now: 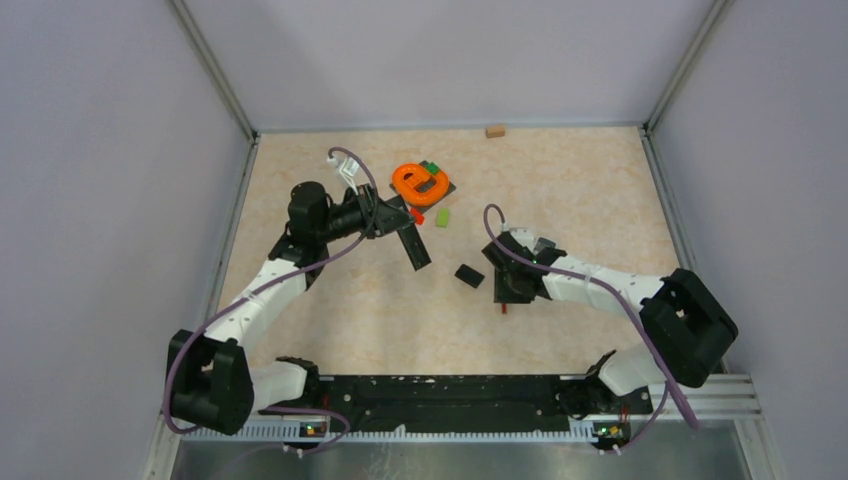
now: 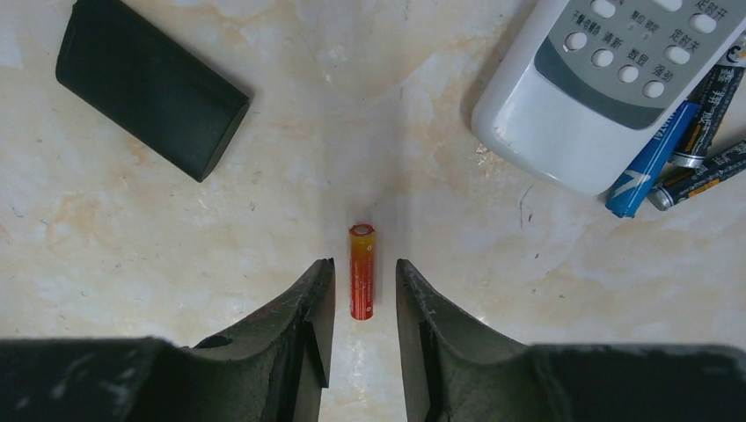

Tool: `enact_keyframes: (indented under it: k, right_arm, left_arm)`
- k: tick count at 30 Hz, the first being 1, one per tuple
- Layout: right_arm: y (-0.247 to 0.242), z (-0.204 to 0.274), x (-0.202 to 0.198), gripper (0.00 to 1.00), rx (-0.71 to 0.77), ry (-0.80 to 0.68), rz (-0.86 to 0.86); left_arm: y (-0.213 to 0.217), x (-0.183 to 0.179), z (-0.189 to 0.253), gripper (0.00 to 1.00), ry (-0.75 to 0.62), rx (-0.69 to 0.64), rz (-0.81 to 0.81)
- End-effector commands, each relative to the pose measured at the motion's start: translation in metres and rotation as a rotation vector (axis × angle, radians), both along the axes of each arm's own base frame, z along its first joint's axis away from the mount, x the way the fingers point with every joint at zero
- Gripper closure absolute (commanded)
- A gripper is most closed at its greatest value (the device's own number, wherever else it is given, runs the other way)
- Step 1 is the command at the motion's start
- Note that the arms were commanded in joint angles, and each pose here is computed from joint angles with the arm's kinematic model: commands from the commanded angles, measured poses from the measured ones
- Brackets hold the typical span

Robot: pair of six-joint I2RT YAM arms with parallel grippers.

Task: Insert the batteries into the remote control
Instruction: Place the battery at the center of the board, then pick up the battery from the center of the board.

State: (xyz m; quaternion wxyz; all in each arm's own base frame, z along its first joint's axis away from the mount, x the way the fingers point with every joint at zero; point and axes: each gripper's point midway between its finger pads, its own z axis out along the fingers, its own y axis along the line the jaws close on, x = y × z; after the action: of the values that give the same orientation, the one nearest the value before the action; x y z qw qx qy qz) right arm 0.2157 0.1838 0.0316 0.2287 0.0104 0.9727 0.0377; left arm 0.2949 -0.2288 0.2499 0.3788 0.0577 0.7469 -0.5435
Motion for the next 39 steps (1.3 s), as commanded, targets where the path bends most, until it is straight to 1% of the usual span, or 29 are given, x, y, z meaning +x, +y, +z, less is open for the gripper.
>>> enact_keyframes:
  k: [1,6,9,14,20,22,25,27,28,32,35,39]
  right_arm:
    - [0.006,0.011,0.004,0.66,-0.015,-0.022,0.023]
    - [0.010,0.006,-0.006,0.66,0.003,0.014,0.043]
    - [0.013,0.004,-0.008,0.70,0.015,0.014,0.063]
    - [0.012,-0.003,-0.008,0.74,-0.001,0.017,0.063]
    - [0.004,-0.009,-0.005,0.78,-0.059,0.026,0.024]
    - [0.003,-0.011,-0.005,0.79,-0.064,0.030,0.017]
    - [0.002,-0.013,-0.006,0.88,-0.070,0.035,0.017]
    - [0.001,-0.013,-0.005,0.95,-0.080,0.031,0.016]
    - [0.001,-0.011,-0.004,0.96,-0.080,0.024,0.021]
    - [0.008,0.015,0.010,0.99,-0.044,-0.059,0.048]
    - [0.022,0.050,0.020,0.99,0.039,-0.142,0.087]
    - [0.037,0.089,0.022,1.00,0.128,-0.193,0.153]
  left_arm:
    - [0.001,0.000,0.028,1.00,-0.103,-0.016,0.007]
    - [0.001,0.000,0.028,1.00,-0.100,-0.020,0.002]
    - [0.000,-0.001,0.027,1.00,-0.096,-0.021,-0.002]
    - [0.000,-0.003,0.028,1.00,-0.097,-0.025,-0.010]
    - [0.000,-0.004,0.028,1.00,-0.092,-0.026,-0.010]
    - [0.000,-0.004,0.028,1.00,-0.090,-0.027,-0.011]
    - [0.000,-0.004,0.029,1.00,-0.083,-0.032,-0.010]
    - [-0.003,-0.007,0.030,1.00,-0.084,-0.043,-0.038]
    - [-0.005,-0.007,0.031,1.00,-0.087,-0.046,-0.047]
    - [-0.011,-0.001,0.016,1.00,-0.011,-0.030,-0.030]
    - [-0.020,0.001,0.008,1.00,0.066,-0.074,-0.056]
    - [-0.038,0.001,-0.003,1.00,0.148,-0.133,-0.114]
